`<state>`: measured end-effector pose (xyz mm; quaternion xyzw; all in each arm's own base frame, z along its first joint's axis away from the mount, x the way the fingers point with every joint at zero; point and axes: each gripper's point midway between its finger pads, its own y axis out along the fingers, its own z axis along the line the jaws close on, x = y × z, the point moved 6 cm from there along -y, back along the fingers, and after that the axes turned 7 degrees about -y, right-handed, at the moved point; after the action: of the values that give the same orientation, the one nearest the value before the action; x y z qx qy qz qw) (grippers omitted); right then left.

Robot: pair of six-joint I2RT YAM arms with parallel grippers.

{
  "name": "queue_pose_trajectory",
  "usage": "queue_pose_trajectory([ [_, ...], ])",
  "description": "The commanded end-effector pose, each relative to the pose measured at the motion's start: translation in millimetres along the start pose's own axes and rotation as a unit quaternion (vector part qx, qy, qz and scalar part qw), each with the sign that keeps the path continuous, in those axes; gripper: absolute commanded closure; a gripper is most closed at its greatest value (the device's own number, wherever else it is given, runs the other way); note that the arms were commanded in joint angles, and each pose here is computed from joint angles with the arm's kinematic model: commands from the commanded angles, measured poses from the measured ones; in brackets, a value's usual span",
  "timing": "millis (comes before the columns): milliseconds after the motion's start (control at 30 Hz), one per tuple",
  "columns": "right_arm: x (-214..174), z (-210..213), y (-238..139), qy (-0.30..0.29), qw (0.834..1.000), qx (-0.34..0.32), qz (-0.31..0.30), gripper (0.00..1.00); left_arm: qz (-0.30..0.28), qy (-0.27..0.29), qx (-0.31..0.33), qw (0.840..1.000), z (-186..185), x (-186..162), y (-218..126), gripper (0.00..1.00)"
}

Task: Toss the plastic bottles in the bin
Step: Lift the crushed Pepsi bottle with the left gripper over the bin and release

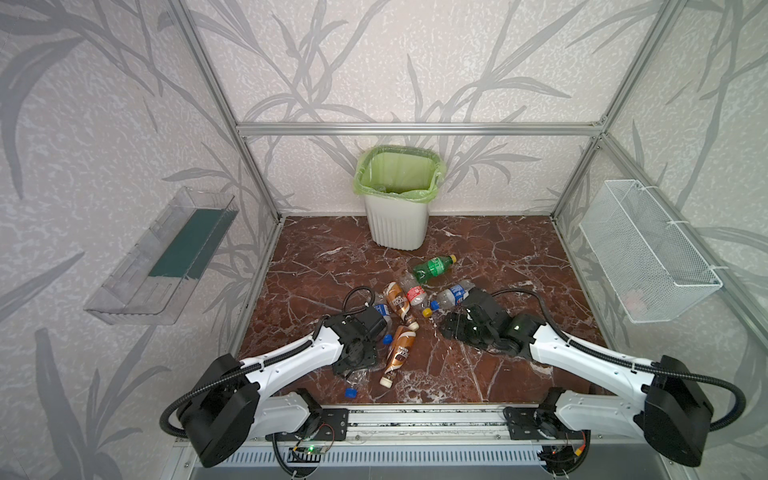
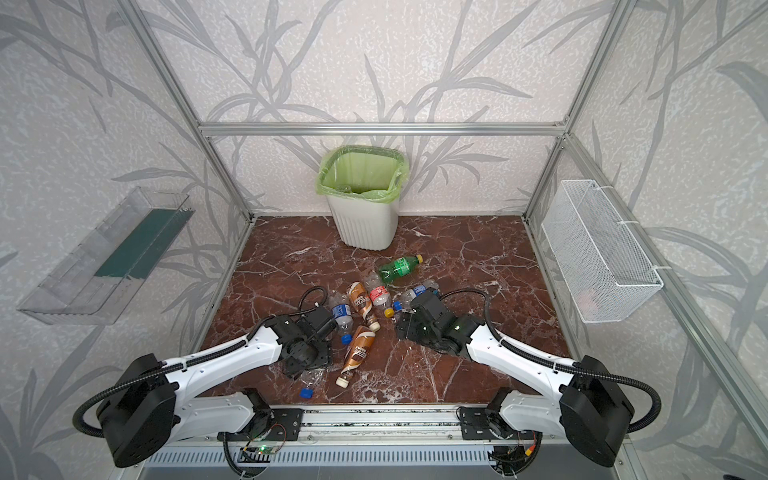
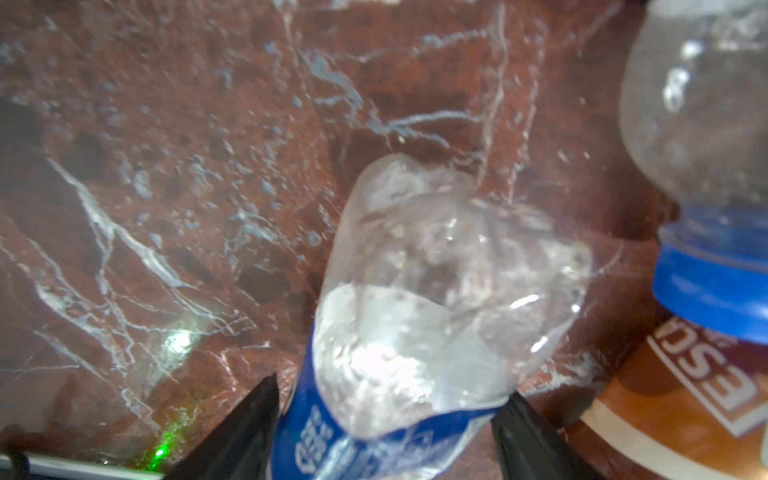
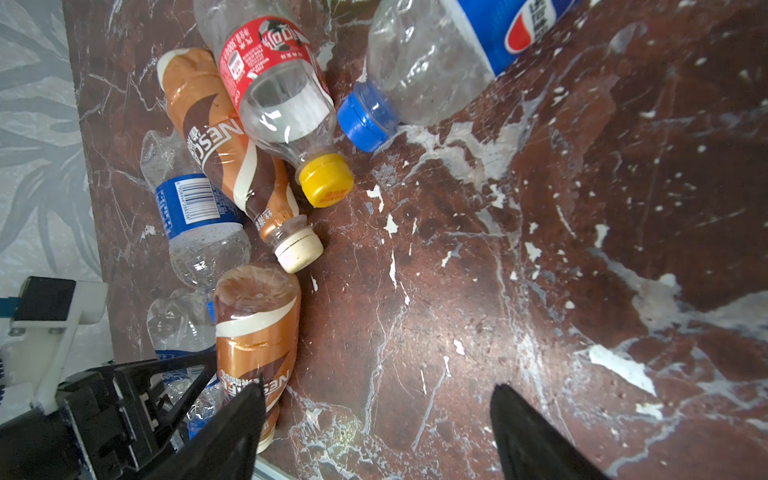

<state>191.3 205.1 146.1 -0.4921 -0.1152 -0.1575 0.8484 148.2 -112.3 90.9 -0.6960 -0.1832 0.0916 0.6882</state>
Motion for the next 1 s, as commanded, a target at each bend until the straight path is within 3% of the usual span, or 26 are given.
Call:
queue_pose_trajectory([
  [0, -2.3, -5.3, 3.5, -0.001, 1.0, -0.013, 0.001, 0.15, -0.007, -0.033, 0.011, 0.999, 10.4, 6.0, 2.6, 0.26],
  [133, -2.8, -6.5, 3.9, 0.0, 1.0, -0.015, 0.001, 0.15, -0.004, -0.053, 0.009, 0.999, 19.2, 9.9, 2.8, 0.28],
  [333, -2.7, -5.4, 6.2, 0.0, 1.0, -0.013, 0.004, 0.15, 0.003, -0.069, 0.005, 0.998, 24.4, 10.0, 4.4, 0.17],
  [500, -2.6, -4.8, 6.9, -0.001, 1.0, -0.013, 0.005, 0.16, 0.004, -0.069, 0.004, 0.998, 24.4, 9.9, 3.6, 0.15],
  [967, -2.4, -5.3, 7.9, 0.0, 1.0, -0.014, 0.006, 0.17, 0.007, -0.072, -0.004, 0.997, 26.2, 7.0, 1.1, 0.32],
])
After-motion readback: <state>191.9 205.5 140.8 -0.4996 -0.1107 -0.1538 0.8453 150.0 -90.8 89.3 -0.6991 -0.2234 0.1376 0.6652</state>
